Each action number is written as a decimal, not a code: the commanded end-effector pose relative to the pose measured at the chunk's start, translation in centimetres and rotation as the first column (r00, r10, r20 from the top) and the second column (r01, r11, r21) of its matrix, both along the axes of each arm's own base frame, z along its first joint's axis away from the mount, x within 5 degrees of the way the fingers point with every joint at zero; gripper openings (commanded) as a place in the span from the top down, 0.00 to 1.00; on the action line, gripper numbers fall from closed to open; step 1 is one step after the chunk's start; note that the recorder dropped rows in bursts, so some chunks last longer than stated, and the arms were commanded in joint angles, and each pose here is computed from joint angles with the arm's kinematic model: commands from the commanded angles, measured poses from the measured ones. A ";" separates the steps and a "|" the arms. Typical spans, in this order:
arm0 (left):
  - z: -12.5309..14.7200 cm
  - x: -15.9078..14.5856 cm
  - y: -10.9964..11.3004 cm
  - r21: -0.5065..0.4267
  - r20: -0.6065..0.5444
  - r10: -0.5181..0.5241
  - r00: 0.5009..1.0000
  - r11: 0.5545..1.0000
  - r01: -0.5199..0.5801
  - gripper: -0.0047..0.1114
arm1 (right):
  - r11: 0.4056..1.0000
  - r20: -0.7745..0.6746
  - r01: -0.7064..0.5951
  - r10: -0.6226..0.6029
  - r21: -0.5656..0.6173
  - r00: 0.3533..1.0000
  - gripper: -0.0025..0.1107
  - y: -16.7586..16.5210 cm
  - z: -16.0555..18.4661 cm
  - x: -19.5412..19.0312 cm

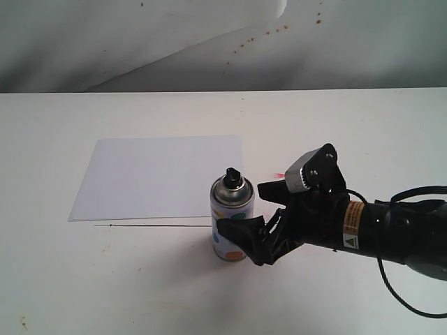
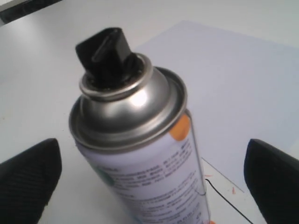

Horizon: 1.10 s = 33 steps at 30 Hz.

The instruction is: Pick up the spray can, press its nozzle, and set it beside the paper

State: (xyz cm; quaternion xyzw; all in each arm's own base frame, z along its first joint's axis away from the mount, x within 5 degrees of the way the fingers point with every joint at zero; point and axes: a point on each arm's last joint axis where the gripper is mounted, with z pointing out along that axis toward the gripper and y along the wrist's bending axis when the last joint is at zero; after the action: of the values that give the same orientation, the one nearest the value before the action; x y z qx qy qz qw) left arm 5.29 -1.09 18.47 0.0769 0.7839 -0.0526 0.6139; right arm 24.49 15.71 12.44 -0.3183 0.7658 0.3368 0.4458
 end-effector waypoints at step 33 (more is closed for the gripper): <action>0.0 0.0 0.0 -0.004 0.013 0.003 1.000 1.000 -0.003 0.96 | 0.952 -0.078 -0.192 0.178 -0.239 0.981 0.12 2.2 -0.3 4.3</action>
State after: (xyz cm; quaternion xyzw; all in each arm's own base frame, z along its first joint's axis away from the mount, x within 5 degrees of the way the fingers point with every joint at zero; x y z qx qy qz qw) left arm 5.29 -1.09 18.47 0.0769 0.7839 -0.0526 0.6139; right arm 28.44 17.59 12.50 -0.4338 0.7885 0.2793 0.3348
